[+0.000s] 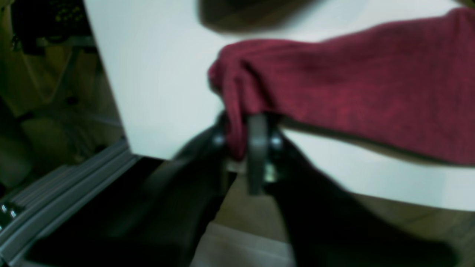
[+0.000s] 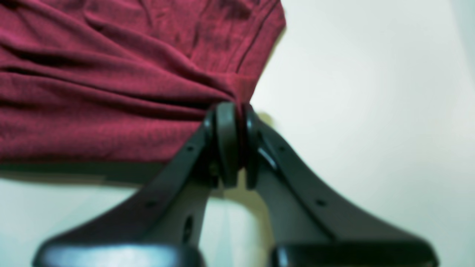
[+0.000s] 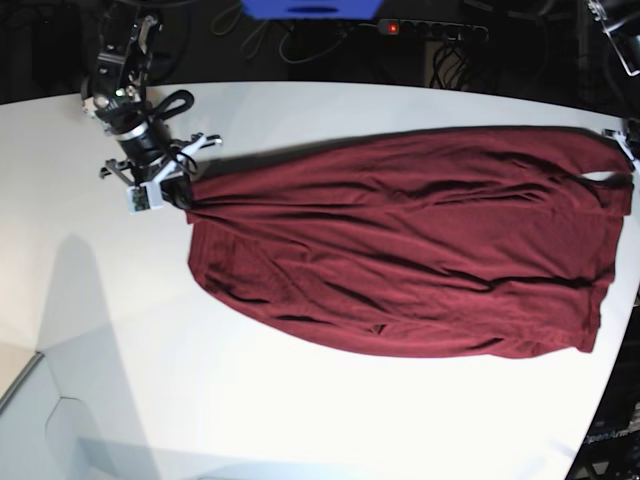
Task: Layout the t-shirt on the table in an organized manner, then fold the t-shirt properly
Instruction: 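Release the shirt with both grippers and lift them away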
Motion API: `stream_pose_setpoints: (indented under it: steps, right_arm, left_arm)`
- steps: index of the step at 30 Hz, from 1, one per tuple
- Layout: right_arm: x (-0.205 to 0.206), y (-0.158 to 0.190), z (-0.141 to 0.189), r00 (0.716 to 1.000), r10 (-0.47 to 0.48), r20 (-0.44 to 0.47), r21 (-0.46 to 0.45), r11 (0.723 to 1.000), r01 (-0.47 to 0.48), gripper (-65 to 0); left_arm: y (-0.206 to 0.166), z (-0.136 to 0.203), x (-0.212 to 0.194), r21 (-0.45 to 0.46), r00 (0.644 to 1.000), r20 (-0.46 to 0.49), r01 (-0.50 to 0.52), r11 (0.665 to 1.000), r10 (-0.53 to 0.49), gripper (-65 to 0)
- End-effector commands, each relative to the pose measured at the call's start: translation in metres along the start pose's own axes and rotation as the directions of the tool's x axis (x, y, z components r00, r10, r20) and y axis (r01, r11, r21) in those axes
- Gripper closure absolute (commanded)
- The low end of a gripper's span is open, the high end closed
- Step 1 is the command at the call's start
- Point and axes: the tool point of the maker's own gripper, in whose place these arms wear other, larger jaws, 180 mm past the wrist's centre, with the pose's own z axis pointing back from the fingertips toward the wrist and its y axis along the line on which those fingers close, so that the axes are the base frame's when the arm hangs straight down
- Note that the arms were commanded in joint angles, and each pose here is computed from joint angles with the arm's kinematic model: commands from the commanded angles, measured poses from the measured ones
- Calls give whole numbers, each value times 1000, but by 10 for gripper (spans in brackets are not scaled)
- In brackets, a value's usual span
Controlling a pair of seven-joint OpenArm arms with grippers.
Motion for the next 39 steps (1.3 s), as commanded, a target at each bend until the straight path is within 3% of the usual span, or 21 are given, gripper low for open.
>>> stream_pose_setpoints:
  steps: [1,4,6,14,21,25,30,33,39]
  right_arm:
    - [15,-3,1,998,6,55,-2,1000,-6,0]
    - [14,-3,1,999,8,47,-3,1000,-8,0]
    - [13,-3,2,999,9,43,-3,1000,-9,-32]
    - [8,-2,5,999,8,33,-3,1000,-8,-212]
    - [19,-13,15,997,-17,73,-60,998,21,-326]
    - [19,-28,21,994,-57,92,-117,991,68,-390]
    - [22,-47,32,993,-53,107,-176,982,71,-400]
    - [30,-64,36,990,-55,133,-219,972,84,-400]
    - [48,-79,36,983,-45,179,-252,964,90,-398]
  left_arm:
    - [12,8,11,23,1000,21,-2,1000,2,-174]
    - [23,13,12,38,998,46,-47,998,45,-317]
    - [28,15,12,44,996,61,-74,996,71,-353]
    - [63,43,57,67,951,236,-222,973,200,-355]
    - [78,91,127,100,881,439,-246,964,180,-356]
    - [40,90,180,-9,827,519,-248,969,216,-355]
    - [-46,69,216,-75,869,490,-37,997,69,-354]
    - [-95,56,230,-138,864,504,52,989,25,-353]
    - [-117,19,205,-156,916,400,110,982,-39,-351]
